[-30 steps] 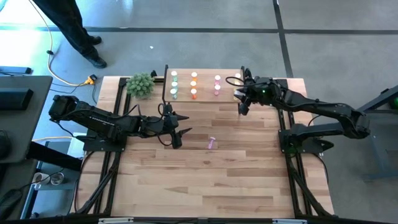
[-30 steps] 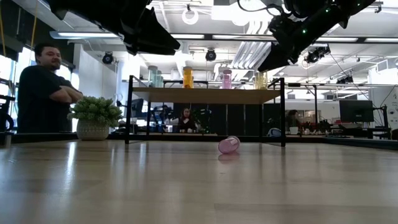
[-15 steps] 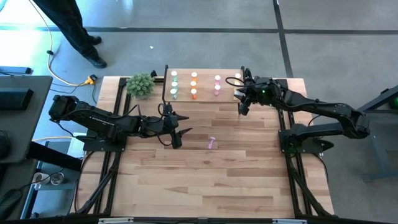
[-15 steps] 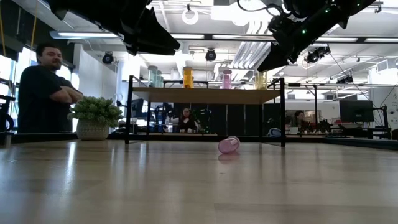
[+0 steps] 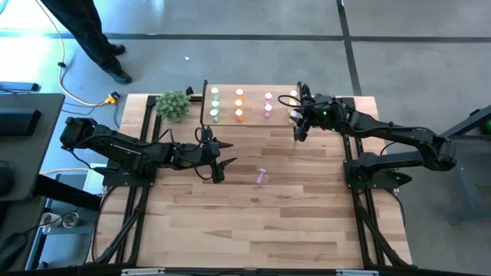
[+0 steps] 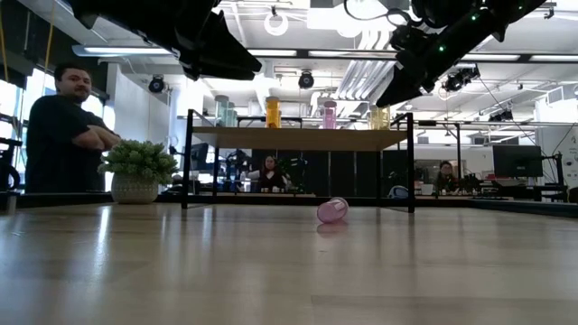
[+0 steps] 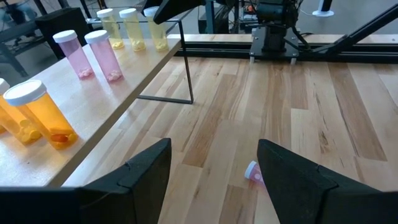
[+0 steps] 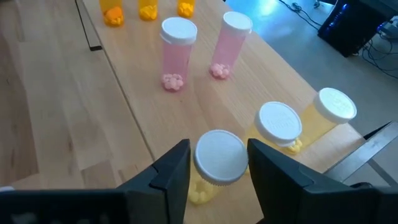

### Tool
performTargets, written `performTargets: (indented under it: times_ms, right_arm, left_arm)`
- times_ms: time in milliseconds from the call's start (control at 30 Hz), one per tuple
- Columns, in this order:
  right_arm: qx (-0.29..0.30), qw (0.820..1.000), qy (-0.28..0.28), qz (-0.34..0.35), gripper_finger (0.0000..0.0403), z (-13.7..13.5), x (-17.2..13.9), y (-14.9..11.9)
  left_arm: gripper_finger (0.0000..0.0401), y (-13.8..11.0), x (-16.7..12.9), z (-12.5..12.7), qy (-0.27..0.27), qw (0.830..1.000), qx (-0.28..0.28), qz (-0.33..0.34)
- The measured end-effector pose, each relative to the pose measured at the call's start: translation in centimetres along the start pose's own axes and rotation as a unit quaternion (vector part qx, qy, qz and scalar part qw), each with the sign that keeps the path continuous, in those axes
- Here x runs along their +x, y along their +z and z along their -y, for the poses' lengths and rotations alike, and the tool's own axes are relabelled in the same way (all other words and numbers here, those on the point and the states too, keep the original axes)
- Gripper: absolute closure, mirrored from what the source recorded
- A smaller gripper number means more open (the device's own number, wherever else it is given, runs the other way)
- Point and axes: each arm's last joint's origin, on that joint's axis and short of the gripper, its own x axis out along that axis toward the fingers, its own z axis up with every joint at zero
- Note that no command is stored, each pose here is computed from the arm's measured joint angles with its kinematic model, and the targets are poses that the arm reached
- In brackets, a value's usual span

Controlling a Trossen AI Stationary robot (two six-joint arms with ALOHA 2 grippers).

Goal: Pick and place medicine bottles onto shelf by color
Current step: Put the yellow pill bottle on the shelf aligned with the yellow pill bottle, then put the purple pill bottle on the shelf aligned with the purple pill bottle

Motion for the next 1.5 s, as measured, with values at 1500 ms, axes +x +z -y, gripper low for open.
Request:
performTargets:
  times_ms: [1500]
  right_arm:
    - [0.034,0.992,0.104,0.057,0.0251,-3.6,-2.3,3.3]
  left_arm:
    - [0.0172,-0.1,-0.1,0.2,-0.004,1.000,-0.019,-0.004]
